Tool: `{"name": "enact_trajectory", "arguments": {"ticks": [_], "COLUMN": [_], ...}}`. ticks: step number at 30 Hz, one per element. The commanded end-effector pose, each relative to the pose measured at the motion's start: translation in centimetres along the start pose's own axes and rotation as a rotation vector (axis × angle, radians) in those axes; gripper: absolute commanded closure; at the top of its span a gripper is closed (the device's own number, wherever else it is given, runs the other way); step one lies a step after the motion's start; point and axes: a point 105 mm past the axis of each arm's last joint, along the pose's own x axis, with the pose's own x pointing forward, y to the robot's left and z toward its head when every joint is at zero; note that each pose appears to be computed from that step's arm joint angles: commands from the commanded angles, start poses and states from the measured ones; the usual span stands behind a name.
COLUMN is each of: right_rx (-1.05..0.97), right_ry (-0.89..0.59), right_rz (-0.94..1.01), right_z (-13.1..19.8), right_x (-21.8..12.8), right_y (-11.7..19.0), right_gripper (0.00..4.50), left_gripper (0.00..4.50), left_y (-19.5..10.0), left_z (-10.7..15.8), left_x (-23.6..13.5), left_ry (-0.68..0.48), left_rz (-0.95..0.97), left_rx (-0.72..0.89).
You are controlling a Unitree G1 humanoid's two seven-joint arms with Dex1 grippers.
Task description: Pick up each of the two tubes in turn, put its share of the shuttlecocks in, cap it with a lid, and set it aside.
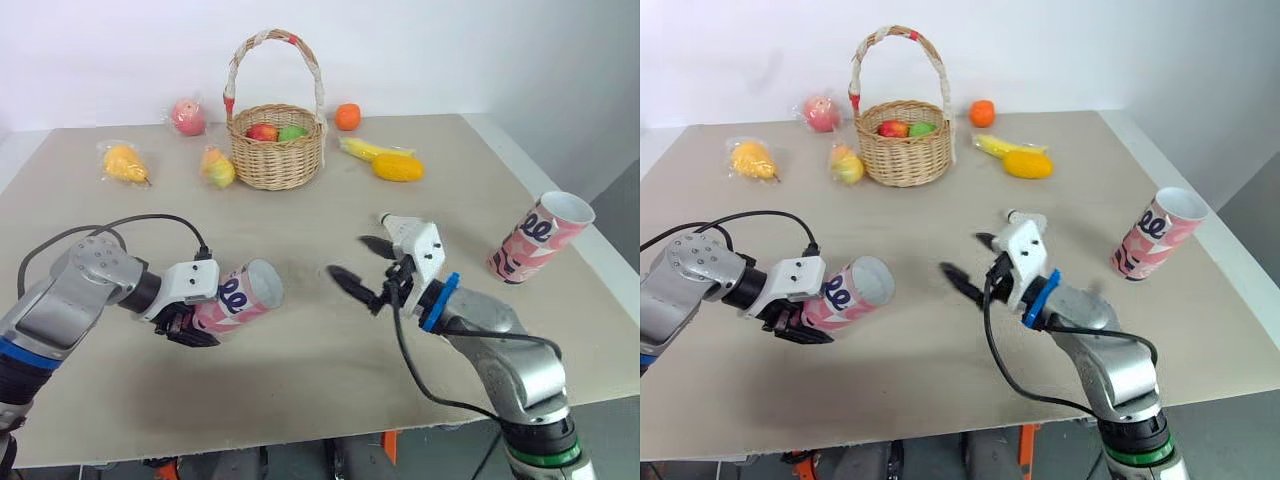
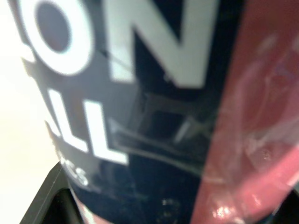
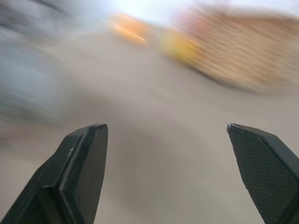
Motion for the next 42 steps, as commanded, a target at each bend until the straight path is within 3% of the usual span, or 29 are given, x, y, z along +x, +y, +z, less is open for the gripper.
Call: {"name": "enact_trajectory", "arguments": {"ticks": [1, 5, 16, 19, 27, 29, 32, 34, 37, 42], "right_rx": [0.007, 0.056, 0.069, 0.073, 0.087, 0.089, 0.033, -0.023, -0.102, -0.263], "right_ry": [0.003, 0.027, 0.031, 0.026, -0.014, -0.047, -0.08, -0.146, -0.152, -0.093], "right_rz": [-0.326, -0.467, -0.398, -0.385, -0.393, -0.361, -0.024, 0.322, 0.664, 0.855], "right_z": [-1.0, -2.4, -3.4, -3.5, -2.6, -1.6, 0.7, 3.6, 6.2, 6.7], "right_x": [-0.5, 0.1, 6.1, 6.8, 6.3, 5.8, 5.4, 3.4, 0.4, 0.0], "right_y": [-4.1, -6.4, -8.0, -8.3, -9.2, -9.0, -4.7, 0.2, 5.0, 8.3], "right_gripper": [0.02, 0.02, 0.02, 0.81, 4.47, 4.47, 4.47, 4.47, 4.47, 4.47], "left_gripper": [1.27, 1.27, 1.27, 1.27, 1.27, 1.27, 1.27, 1.27, 1.27, 1.27], "left_y": [0.0, 0.0, -0.1, -0.2, -0.8, -0.9, -0.8, -0.8, -0.7, -0.3], "left_z": [0.0, 0.3, 0.3, 0.2, 0.0, 0.0, -0.1, 0.0, 0.0, 0.1], "left_x": [0.2, 0.5, 0.4, 0.2, 0.0, 0.1, 0.1, 0.2, 0.2, 0.3], "left_ry": [0.0, -0.008, -0.014, -0.011, -0.01, -0.01, -0.011, -0.013, -0.014, -0.018], "left_rz": [0.008, 0.004, 0.018, 0.024, 0.03, 0.031, 0.031, 0.028, 0.026, 0.029], "left_rx": [-0.003, 0.001, -0.006, -0.013, -0.031, -0.032, -0.034, -0.032, -0.029, -0.023]}}
